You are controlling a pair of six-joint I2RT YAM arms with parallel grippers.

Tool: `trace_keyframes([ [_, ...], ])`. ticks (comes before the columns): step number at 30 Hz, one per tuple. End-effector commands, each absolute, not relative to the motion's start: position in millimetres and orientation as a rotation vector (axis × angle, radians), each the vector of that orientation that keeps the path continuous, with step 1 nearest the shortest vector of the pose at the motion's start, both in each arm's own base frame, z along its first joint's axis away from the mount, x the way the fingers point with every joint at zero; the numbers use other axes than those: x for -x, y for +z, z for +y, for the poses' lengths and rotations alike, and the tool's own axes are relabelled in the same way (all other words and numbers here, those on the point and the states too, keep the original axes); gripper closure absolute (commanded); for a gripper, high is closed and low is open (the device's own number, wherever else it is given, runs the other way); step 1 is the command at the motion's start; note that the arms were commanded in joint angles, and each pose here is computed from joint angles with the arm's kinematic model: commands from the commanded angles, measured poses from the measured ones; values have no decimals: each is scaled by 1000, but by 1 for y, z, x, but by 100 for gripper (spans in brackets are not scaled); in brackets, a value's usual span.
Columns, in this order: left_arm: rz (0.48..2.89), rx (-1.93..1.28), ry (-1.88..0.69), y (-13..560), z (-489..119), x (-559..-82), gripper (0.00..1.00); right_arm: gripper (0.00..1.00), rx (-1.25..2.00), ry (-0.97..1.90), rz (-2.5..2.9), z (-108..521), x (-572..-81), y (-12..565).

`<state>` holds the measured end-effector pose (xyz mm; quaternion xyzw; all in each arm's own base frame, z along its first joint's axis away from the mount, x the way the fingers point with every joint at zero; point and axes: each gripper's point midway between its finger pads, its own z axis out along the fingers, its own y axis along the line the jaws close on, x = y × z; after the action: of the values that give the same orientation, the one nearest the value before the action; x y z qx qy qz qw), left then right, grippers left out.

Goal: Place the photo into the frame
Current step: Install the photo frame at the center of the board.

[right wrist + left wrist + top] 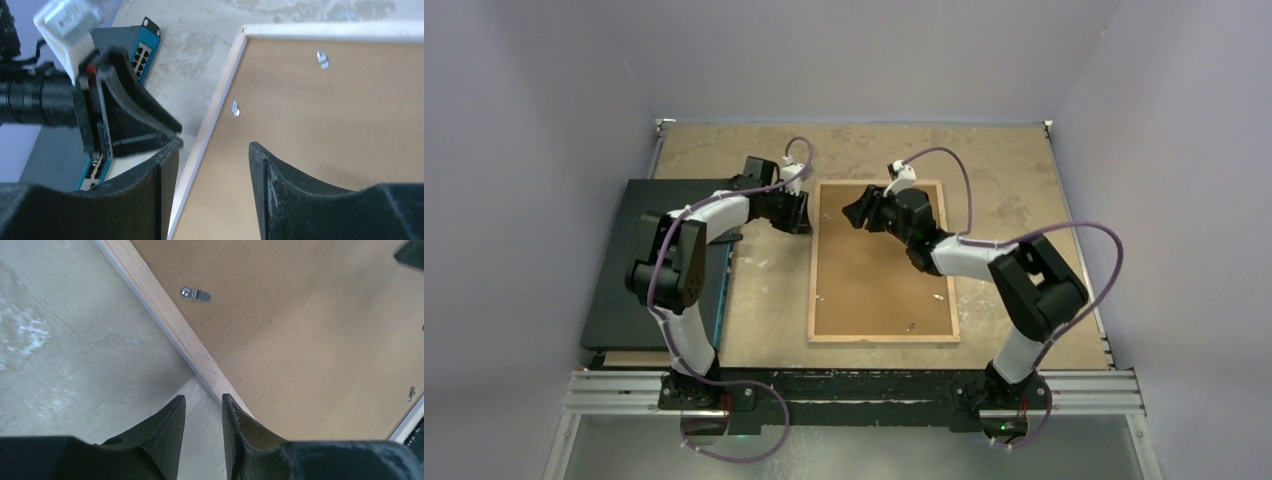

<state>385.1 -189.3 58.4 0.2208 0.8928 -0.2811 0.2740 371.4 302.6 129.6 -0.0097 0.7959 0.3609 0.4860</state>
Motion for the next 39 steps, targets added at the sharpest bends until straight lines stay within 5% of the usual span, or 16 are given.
trace_keyframes([
  [1,2385,-554,-830,62,-200,-388,70,42,189,972,1939,328,-397,134],
  [15,2458,-519,-878,35,-200,-372,84,45,425,1129,2054,366,-427,81],
  [39,2476,-513,-868,28,-197,-368,93,54,559,1139,2120,374,-429,43],
])
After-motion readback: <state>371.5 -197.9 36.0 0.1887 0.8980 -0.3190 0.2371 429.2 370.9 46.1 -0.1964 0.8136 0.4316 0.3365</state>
